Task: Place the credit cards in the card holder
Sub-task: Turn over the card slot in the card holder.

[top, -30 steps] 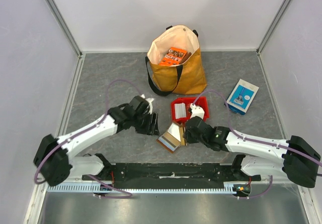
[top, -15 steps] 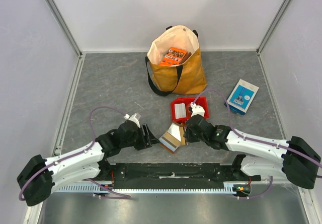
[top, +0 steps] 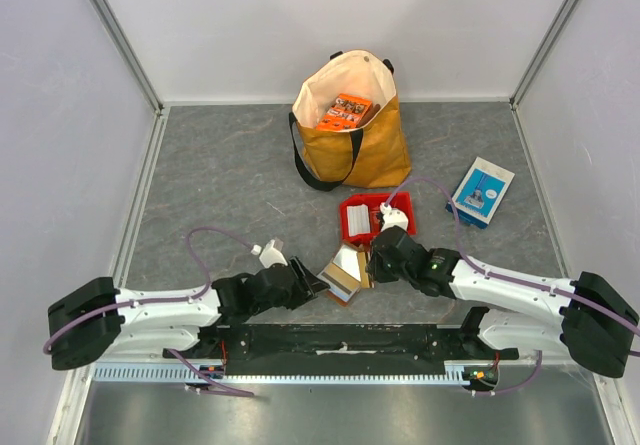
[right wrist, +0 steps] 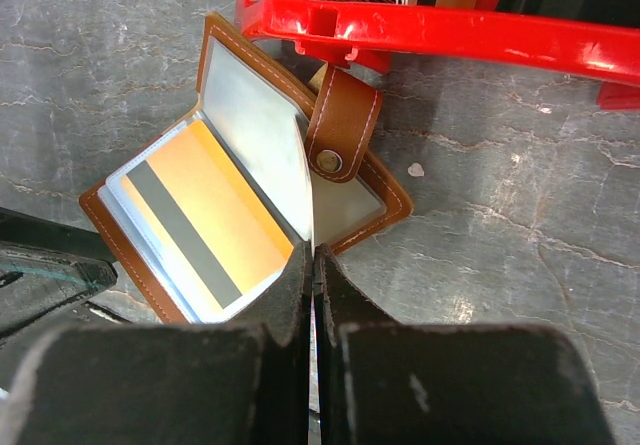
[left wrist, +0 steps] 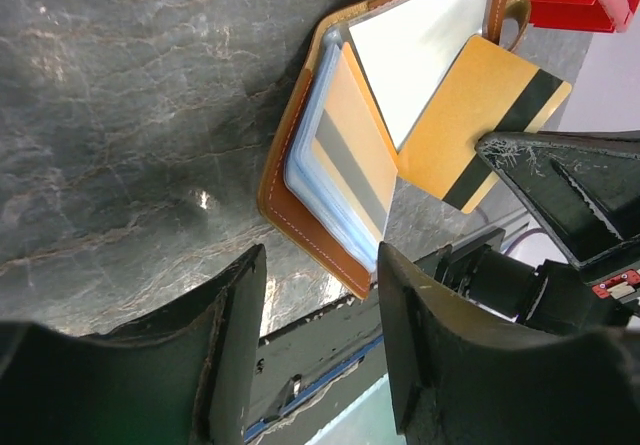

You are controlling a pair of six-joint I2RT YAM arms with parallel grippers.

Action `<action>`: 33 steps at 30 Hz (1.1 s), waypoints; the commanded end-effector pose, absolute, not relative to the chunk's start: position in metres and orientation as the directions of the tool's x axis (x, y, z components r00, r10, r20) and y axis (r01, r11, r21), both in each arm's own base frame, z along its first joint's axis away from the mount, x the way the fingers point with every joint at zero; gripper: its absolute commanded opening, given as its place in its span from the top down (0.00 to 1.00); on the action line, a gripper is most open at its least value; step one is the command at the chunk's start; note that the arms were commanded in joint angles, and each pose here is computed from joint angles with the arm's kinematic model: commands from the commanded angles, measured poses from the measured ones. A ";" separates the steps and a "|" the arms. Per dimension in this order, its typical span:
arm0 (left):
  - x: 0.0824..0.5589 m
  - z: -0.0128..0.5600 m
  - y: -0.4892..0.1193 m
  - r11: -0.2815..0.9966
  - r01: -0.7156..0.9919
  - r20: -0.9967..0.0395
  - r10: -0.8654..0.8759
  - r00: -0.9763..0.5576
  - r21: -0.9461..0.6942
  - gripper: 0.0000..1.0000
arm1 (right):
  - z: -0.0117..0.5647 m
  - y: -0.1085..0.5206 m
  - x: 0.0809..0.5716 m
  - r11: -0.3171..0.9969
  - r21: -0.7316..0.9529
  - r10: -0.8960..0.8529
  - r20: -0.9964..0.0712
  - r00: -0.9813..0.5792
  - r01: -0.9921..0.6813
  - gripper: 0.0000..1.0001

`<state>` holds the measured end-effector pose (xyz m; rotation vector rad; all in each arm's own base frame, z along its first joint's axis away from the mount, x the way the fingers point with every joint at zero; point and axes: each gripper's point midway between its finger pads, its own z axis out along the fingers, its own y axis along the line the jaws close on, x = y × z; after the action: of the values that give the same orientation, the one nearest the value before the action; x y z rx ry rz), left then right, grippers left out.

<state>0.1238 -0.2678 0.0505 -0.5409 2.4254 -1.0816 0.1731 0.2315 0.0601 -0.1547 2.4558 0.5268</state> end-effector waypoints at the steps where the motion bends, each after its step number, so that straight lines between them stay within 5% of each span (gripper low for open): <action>1: 0.140 0.071 -0.280 0.502 -0.230 -0.188 -0.649 -0.737 -0.834 0.48 | 0.062 0.227 0.177 0.915 0.328 0.017 -0.613 -0.790 -0.234 1.00; 10: 0.148 0.068 -0.284 0.477 -0.219 -0.197 -0.677 -0.709 -0.851 0.65 | 0.064 0.226 0.178 0.915 0.331 0.025 -0.615 -0.788 -0.230 1.00; 17: 0.147 0.067 -0.288 0.480 -0.215 -0.199 -0.672 -0.713 -0.851 0.98 | 0.064 0.225 0.178 0.914 0.332 0.021 -0.612 -0.790 -0.232 1.00; 33: 0.150 0.112 -0.209 0.749 0.072 -0.445 -0.311 -0.840 -0.659 0.98 | 0.121 0.291 0.147 0.692 0.561 -0.064 -0.580 -0.812 -0.455 1.00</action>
<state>0.1618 -0.2235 0.1197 -0.5129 2.2414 -1.0433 0.1525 0.2566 0.0822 -0.2955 2.4617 0.7757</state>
